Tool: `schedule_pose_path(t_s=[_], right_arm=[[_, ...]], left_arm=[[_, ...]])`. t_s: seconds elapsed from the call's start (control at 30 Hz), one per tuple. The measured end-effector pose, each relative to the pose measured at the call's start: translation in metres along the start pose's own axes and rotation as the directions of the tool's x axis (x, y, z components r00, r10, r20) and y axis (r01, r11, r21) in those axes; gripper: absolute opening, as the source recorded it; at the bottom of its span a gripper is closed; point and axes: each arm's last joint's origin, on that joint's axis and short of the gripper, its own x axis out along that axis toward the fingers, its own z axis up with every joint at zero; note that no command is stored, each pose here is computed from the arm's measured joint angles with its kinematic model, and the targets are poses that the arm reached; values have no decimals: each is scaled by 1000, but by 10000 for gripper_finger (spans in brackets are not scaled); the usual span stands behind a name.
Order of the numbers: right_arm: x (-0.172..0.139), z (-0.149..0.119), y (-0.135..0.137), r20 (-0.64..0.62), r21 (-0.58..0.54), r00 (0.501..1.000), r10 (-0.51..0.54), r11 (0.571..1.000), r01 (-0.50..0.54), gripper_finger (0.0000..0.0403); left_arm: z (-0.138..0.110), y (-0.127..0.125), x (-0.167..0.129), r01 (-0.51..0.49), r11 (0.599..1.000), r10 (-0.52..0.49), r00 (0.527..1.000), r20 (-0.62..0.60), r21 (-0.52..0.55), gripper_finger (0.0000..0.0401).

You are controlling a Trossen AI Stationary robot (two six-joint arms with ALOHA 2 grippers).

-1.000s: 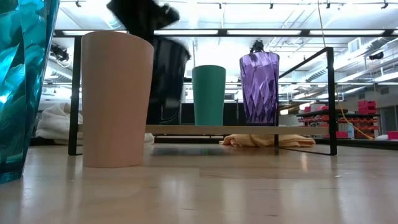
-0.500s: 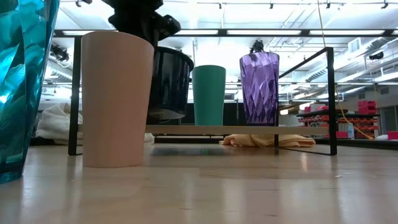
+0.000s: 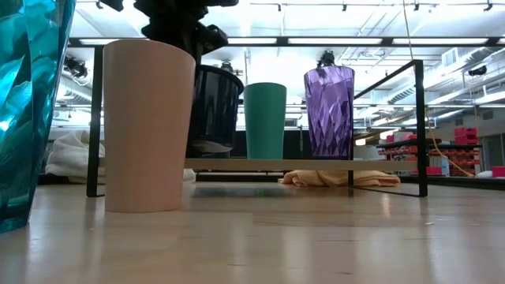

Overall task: Stack small to large cups/mugs on shelf
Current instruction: Put the dark blue mug on the shelf aligned with the other dark blue mug

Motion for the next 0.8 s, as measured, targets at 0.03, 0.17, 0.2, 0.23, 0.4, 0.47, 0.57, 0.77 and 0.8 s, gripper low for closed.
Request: schedule_pose_path(t_s=[0.03,0.17,0.2,0.23,0.4,0.47,0.57,0.77,0.8], right_arm=[[0,0,0,0,0,1000,0,1000,0,103],[0,0,0,0,0,1000,0,1000,0,103],[0,0,0,0,0,1000,0,1000,0,103],[0,0,0,0,0,1000,0,1000,0,103],[0,0,0,0,0,1000,0,1000,0,103],[0,0,0,0,0,1000,0,1000,0,103],[0,0,0,0,0,1000,0,1000,0,103],[0,0,0,0,0,1000,0,1000,0,103],[0,0,0,0,0,1000,0,1000,0,103]], left_arm=[[0,0,0,0,1000,0,1000,-1,-5,27],[0,0,0,0,1000,0,1000,0,-25,27],[0,0,0,0,1000,0,1000,0,-31,27],[0,0,0,0,999,0,1000,0,-38,27],[0,1,0,-1,997,1,1000,0,-80,27],[0,2,1,-2,995,1,1000,-1,-103,27],[0,3,1,1,991,-1,1000,-1,-130,27],[0,4,1,22,980,-21,1000,7,-200,27],[0,5,2,27,977,-25,1000,15,-211,27]])
